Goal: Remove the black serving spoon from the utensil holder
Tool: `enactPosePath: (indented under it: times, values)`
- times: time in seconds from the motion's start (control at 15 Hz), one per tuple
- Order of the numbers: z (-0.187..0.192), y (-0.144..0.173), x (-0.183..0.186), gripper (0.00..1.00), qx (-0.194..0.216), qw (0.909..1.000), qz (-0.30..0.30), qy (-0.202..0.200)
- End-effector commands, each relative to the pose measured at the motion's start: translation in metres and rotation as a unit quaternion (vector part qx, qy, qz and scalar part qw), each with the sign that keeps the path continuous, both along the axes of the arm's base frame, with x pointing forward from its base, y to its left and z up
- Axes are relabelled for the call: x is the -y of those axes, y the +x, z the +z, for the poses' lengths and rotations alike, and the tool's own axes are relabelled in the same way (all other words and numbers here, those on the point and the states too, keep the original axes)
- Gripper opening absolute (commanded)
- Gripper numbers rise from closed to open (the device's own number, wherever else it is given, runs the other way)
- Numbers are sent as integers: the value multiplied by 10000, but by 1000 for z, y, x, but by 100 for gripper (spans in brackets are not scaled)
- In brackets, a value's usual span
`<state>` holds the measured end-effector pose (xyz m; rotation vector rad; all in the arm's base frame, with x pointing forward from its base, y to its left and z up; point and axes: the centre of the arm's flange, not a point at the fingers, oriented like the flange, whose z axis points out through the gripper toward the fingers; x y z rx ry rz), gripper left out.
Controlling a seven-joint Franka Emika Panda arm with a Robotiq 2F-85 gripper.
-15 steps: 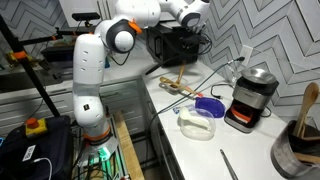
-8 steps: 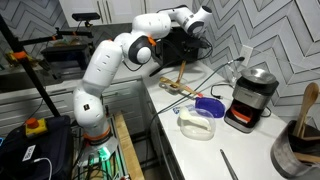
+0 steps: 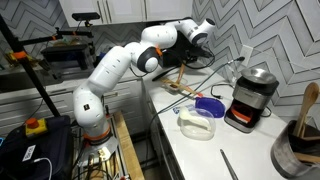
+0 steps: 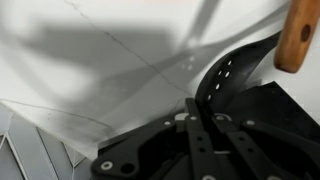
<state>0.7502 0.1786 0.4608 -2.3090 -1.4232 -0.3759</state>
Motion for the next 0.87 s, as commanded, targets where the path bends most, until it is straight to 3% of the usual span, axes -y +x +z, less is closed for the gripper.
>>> enactPosePath:
  times: [0.0,0.13,0.27,0.47,0.6,0.73,0.8]
  values:
    - [-5,28,-6,33,-202,9997,-90,-40]
    - [3,30,-9,45,-76,9999,-108,10]
    - [47,18,-24,61,351,9992,117,157]
    - [120,-33,-38,82,1141,9905,653,398]
    - [169,-68,-40,98,1693,9818,811,271]
    - [218,-97,-26,100,2273,9730,360,179]
    - [202,-51,-43,96,1912,9794,526,368]
